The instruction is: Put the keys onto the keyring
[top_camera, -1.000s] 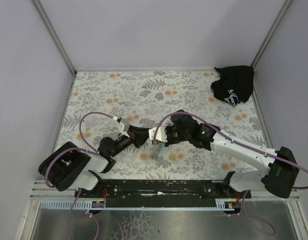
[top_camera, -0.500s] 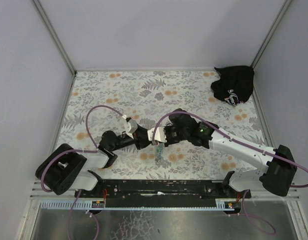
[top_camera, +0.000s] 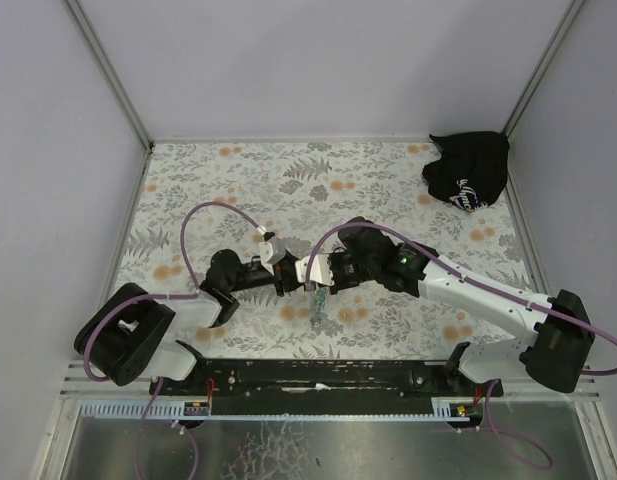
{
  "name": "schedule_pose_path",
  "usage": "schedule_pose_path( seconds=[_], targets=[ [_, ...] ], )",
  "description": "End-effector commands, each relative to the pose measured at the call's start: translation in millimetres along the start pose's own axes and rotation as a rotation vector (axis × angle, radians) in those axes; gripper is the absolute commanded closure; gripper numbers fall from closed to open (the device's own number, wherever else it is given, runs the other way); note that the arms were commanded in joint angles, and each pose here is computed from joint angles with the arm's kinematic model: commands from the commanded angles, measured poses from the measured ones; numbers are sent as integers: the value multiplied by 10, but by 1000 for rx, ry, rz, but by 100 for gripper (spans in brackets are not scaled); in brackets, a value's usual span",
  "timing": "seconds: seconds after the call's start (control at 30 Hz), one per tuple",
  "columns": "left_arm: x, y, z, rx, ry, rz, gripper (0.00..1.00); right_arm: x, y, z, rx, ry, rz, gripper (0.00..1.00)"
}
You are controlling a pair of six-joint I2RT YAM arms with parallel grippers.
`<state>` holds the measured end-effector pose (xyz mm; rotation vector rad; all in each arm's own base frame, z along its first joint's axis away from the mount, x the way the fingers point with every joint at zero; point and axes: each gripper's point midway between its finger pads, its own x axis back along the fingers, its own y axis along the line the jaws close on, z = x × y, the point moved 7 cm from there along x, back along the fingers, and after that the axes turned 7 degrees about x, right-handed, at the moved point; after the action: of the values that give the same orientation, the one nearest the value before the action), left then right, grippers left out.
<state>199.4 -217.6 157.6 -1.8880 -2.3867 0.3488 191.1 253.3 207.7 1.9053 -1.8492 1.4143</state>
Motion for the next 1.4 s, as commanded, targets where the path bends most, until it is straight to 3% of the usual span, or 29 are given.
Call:
schedule_pose_path(
  seconds=[0.0, 0.23, 0.43, 0.53, 0.9, 1.27, 1.37],
  targets=[
    [-36, 32, -12, -43, 33, 44, 84, 73, -146, -189, 33, -61, 33, 100],
    [-52, 34, 36, -26, 61, 72, 86, 69, -145, -188, 29, -58, 30, 100],
    [-73, 34, 22, -17, 59, 85, 98, 66, -146, -185, 26, -57, 30, 100],
    [-71, 38, -7, -10, 42, 64, 100, 69, -136, -172, 20, -50, 31, 100],
    [29, 127, -188, 241, -252, -233, 100, 71, -10, -17, -25, -28, 114, 100],
    [-48, 37, -249, 355, -434, -357, 100, -76, 123, -6, -61, -116, 102, 100],
    [-92, 15, -216, 376, -429, -353, 100, -62, 89, 16, -56, -99, 138, 100]
  ],
)
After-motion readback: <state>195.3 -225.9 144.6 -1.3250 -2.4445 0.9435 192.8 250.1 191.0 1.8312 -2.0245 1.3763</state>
